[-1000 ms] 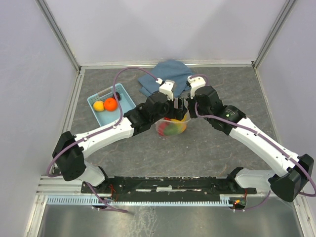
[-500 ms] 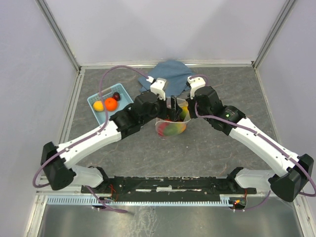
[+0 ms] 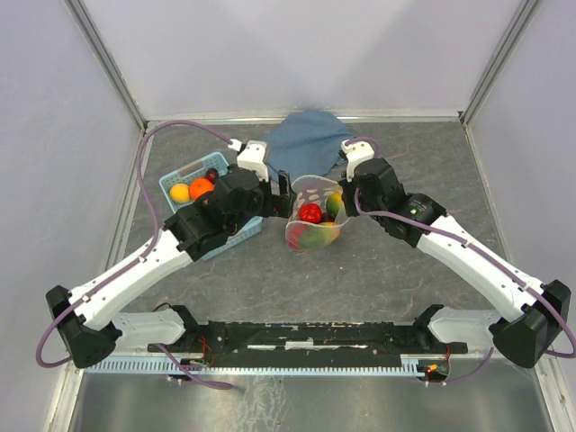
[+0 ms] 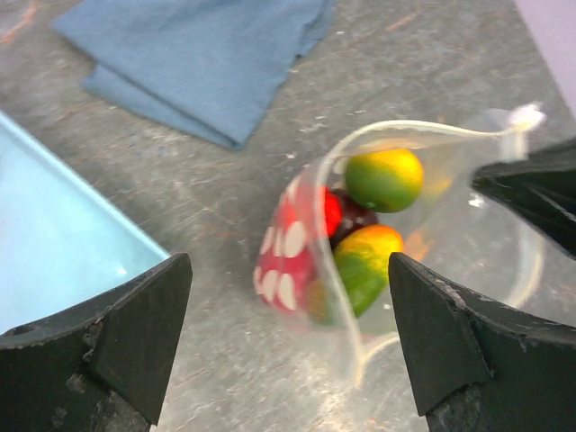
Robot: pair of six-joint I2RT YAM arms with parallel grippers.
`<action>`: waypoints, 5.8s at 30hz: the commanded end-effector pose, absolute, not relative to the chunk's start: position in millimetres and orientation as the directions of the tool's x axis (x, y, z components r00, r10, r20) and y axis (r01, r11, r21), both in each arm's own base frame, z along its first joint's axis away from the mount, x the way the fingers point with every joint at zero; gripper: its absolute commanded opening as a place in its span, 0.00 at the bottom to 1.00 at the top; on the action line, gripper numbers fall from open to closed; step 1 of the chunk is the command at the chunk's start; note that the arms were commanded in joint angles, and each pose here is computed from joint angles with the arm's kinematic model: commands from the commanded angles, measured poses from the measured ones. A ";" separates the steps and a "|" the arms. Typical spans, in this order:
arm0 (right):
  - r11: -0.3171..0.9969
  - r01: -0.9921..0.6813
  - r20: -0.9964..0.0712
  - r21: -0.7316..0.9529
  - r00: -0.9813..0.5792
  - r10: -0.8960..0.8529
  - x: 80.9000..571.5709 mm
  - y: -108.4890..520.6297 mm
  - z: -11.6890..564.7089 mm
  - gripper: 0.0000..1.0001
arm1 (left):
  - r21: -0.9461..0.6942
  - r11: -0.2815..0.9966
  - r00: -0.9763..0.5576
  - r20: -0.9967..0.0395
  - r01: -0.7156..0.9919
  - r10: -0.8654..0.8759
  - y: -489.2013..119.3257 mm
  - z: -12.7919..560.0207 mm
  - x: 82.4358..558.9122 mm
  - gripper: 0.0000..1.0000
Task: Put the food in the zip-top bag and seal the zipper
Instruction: Place the fake fruit in the zipper food storage bag, then pick up the fake fruit from the bin, then place the fake fruit in the zipper food storage bag.
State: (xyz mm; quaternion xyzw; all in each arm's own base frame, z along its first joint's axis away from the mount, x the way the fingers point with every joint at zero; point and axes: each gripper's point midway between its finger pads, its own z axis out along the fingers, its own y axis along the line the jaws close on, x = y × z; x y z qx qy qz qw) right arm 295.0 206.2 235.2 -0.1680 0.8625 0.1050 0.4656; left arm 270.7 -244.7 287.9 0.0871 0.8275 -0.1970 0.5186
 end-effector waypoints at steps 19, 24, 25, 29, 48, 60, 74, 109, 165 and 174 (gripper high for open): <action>0.912 -0.409 -0.892 0.008 -0.416 -0.178 295.9 202.5 259.6 0.02 | -0.251 0.918 -0.501 -0.778 -0.306 -0.379 -80.3 190.3 366.0 0.99; 0.908 -0.418 -0.891 0.013 -0.417 -0.179 295.7 204.5 255.8 0.02 | -0.269 0.868 -0.466 -0.757 -0.416 -0.458 -60.9 165.1 386.2 0.99; 0.906 -0.422 -0.892 0.015 -0.416 -0.179 295.1 205.4 255.5 0.02 | -0.263 0.857 -0.458 -0.756 -0.442 -0.468 -54.8 159.7 389.1 0.99; 0.901 -0.433 -0.891 0.022 -0.416 -0.179 293.1 206.6 254.4 0.02 | -0.256 0.822 -0.443 -0.741 -0.509 -0.505 -32.0 136.3 402.0 0.99; 0.890 -0.456 -0.883 0.019 -0.425 -0.199 292.0 210.6 247.7 0.01 | -0.168 0.793 -0.484 -0.713 -0.585 -0.507 9.1 68.1 459.4 0.99; 0.887 -0.461 -0.878 0.010 -0.430 -0.213 293.0 211.5 243.3 0.01 | -0.117 0.809 -0.530 -0.701 -0.576 -0.478 12.0 49.3 469.4 1.00; 0.880 -0.474 -0.878 0.025 -0.432 -0.207 290.6 214.3 245.6 0.02 | -0.160 0.818 -0.520 -0.701 -0.553 -0.488 5.9 70.0 444.3 0.72; 0.919 -0.394 -0.869 -0.004 -0.453 -0.198 288.7 194.0 252.4 0.02 | -0.344 0.889 -0.483 -0.859 0.302 -0.168 -202.6 275.9 306.7 0.69; 0.912 -0.405 -0.879 0.059 -0.454 -0.144 284.6 200.7 251.4 0.02 | -0.256 0.837 -0.562 -0.824 0.484 0.073 -334.3 256.3 274.9 0.96; 0.912 -0.407 -0.879 0.059 -0.454 -0.146 284.8 201.5 250.8 0.02 | -0.246 0.859 -0.514 -0.858 0.448 0.022 -315.3 284.8 276.7 0.98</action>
